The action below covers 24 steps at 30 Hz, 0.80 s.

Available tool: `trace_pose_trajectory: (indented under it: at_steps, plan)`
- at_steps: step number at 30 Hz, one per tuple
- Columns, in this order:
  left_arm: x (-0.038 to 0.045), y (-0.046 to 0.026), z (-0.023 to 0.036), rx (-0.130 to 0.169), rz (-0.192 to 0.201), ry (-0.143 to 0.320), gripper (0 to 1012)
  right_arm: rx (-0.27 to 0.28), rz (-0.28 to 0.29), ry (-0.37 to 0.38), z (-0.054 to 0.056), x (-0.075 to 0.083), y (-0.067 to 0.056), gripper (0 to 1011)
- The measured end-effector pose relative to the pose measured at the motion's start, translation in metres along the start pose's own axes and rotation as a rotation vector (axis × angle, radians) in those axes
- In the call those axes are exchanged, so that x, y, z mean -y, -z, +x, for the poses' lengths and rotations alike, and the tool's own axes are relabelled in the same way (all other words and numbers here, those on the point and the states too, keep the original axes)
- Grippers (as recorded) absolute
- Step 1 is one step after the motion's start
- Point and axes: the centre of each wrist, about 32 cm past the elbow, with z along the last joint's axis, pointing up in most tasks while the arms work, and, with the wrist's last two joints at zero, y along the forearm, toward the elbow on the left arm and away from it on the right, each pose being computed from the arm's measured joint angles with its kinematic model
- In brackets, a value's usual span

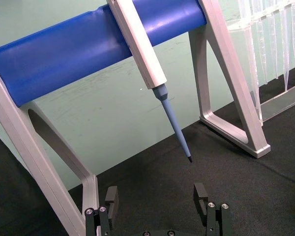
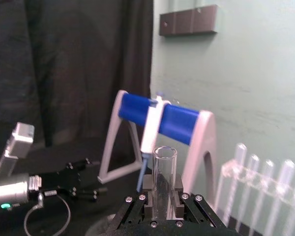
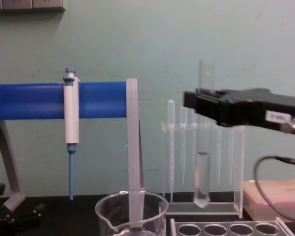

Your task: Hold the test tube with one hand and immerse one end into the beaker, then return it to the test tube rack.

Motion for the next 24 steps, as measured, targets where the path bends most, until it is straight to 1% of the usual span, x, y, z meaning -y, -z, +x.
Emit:
trace_pose_trajectory:
  at_steps: [1,2,4,7,8,13,14,18,19,21,24]
  plan:
    - [0.0000,0.0000,0.0000,0.000,0.000,0.000,1000,0.004,0.008,-0.014,-0.001,-0.006,-0.003,226]
    - [0.0000,0.0000,0.0000,0.000,0.000,0.000,1000,0.004,0.008,-0.014,-0.001,-0.006,-0.003,225]
    - [0.0000,0.0000,0.0000,0.000,0.000,0.000,1000,0.011,0.023,-0.046,-0.003,-0.019,-0.008,225]
    - [0.0000,0.0000,0.0000,0.000,0.000,0.000,1000,0.014,0.034,-0.070,-0.005,-0.029,-0.011,225]
    - [0.0000,0.0000,0.0000,0.000,0.000,0.000,1000,0.014,0.038,-0.085,-0.006,-0.036,-0.012,225]
    - [0.0000,0.0000,0.0000,0.000,0.000,0.000,1000,0.005,0.042,-0.124,-0.011,-0.056,-0.008,225]
    - [0.0000,0.0000,0.0000,0.000,0.000,0.000,1000,-0.002,0.039,-0.131,-0.012,-0.061,-0.005,225]
    - [0.0000,0.0000,0.0000,0.000,0.000,0.000,1000,-0.019,0.030,-0.143,-0.015,-0.069,0.005,225]
    - [0.0000,0.0000,0.0000,0.000,0.000,0.000,1000,-0.025,0.026,-0.148,-0.016,-0.072,0.010,225]
    - [0.0000,0.0000,0.0000,0.000,0.000,0.000,1000,-0.025,0.018,-0.151,-0.017,-0.074,0.016,225]
    - [0.0000,0.0000,0.0000,0.000,0.000,0.000,1000,-0.014,0.000,-0.157,-0.020,-0.076,0.030,225]
